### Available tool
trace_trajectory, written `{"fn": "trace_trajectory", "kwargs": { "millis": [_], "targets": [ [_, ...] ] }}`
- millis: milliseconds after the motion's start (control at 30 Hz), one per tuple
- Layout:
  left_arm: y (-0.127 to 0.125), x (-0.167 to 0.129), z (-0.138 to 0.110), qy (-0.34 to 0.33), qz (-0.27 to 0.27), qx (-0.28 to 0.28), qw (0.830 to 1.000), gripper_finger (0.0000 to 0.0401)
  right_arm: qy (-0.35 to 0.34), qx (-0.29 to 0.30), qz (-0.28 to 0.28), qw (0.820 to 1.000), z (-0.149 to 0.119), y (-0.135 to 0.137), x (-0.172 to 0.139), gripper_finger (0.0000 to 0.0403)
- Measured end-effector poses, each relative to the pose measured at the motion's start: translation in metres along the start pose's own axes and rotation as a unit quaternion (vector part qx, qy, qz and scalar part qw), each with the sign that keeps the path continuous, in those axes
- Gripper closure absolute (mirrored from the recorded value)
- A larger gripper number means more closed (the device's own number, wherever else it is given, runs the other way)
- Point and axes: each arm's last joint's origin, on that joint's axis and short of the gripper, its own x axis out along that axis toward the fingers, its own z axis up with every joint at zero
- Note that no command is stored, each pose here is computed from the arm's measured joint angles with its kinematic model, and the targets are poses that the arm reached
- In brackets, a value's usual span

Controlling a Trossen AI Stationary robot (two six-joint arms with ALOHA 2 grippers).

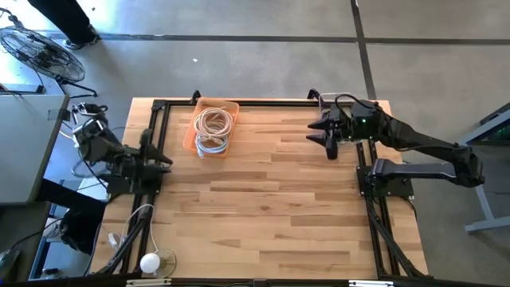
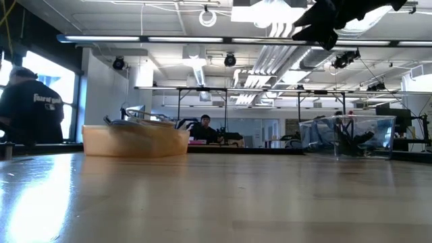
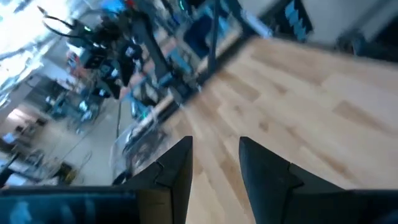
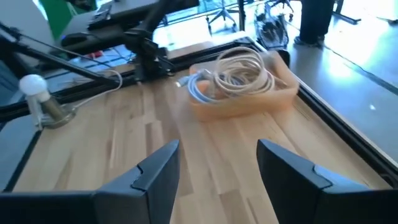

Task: Pick & Place USB Port
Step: Return to Home Position

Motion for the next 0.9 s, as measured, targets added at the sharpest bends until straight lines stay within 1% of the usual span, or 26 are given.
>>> {"fn": "trace_trajectory", "kwargs": {
  "millis": [133,233,300,400,500,633,700,800,900],
  "targets": [
    [-0.007,-0.008,-0.026,-0.039,0.022,-0.034,0.998,0.0274,-0.01,-0.022,0.018,1.0,0.002,0.008,-0.006,0.0199],
    [-0.017,-0.01,-0.045,-0.066,0.014,-0.047,0.997,0.0274,-0.024,-0.044,0.033,0.998,0.003,0.015,-0.016,0.0199],
    [-0.017,-0.015,-0.051,-0.106,0.021,-0.062,0.992,0.0274,-0.038,-0.058,0.043,0.997,0.003,0.02,-0.025,0.0199],
    [-0.021,-0.012,-0.052,-0.104,0.008,-0.049,0.993,0.0274,-0.067,-0.073,0.063,0.993,0.001,0.027,-0.038,0.0199],
    [-0.024,-0.011,-0.052,-0.124,-0.022,-0.056,0.991,0.0274,-0.107,-0.085,0.087,0.987,-0.011,0.031,-0.045,0.0199],
    [-0.032,-0.002,-0.053,-0.124,-0.018,-0.067,0.99,0.0274,-0.165,-0.08,0.105,0.977,-0.038,0.029,-0.045,0.0198],
    [-0.036,0.002,-0.05,-0.145,-0.017,-0.079,0.986,0.0274,-0.194,-0.066,0.115,0.972,-0.053,0.027,-0.042,0.0198],
    [-0.046,0.012,-0.05,-0.175,-0.035,-0.087,0.98,0.0274,-0.222,-0.043,0.136,0.964,-0.078,0.023,-0.034,0.0198],
    [-0.055,0.02,-0.052,-0.186,-0.038,-0.093,0.977,0.0274,-0.239,-0.058,0.178,0.953,-0.097,0.021,-0.026,0.0198]
  ]
}}
